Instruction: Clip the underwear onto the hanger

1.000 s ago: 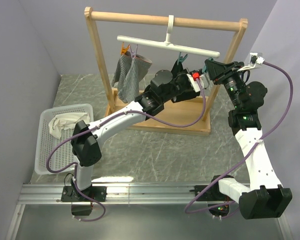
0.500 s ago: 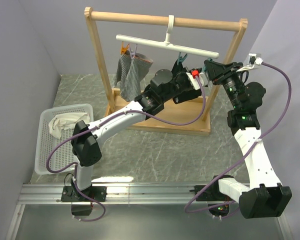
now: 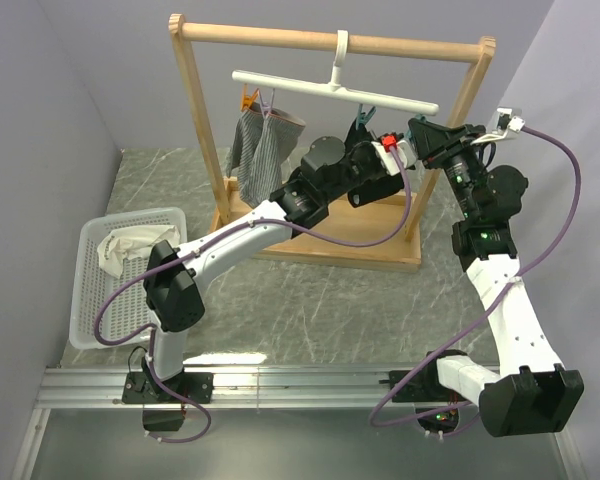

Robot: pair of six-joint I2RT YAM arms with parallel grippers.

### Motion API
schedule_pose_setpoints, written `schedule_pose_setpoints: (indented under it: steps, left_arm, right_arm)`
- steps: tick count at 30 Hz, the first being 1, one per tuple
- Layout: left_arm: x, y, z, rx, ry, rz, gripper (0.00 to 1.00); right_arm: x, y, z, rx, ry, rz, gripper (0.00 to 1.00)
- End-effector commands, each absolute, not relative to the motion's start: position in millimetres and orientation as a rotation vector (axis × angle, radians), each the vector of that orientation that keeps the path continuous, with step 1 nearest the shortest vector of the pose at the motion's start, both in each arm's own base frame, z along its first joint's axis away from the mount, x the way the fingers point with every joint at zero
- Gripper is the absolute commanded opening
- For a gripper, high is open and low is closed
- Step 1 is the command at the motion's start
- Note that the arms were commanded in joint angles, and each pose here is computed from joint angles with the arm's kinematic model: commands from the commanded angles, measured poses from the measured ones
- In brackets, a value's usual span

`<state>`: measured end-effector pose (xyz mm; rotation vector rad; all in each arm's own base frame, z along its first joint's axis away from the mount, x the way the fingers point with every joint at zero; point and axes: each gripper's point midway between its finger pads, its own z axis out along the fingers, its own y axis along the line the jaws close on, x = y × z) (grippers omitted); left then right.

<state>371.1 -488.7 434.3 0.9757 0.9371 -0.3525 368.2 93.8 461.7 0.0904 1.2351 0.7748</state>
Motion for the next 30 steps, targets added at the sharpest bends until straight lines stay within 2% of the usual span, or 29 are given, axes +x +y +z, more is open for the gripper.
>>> schedule_pose_setpoints:
  steps: [1,30]
  left_arm:
    - [365.8,-485.5,469.6,0.897,0.892,-0.394,0.01]
    - [366.5,-482.0,478.8,0.867,0.902,-0.411,0.01]
  right_arm:
    - [364.0,97.6,472.0,0.074,1.177,0.774,0.00]
    - [366.2,97.0,458.5,0.014,1.155,0.672,0.00]
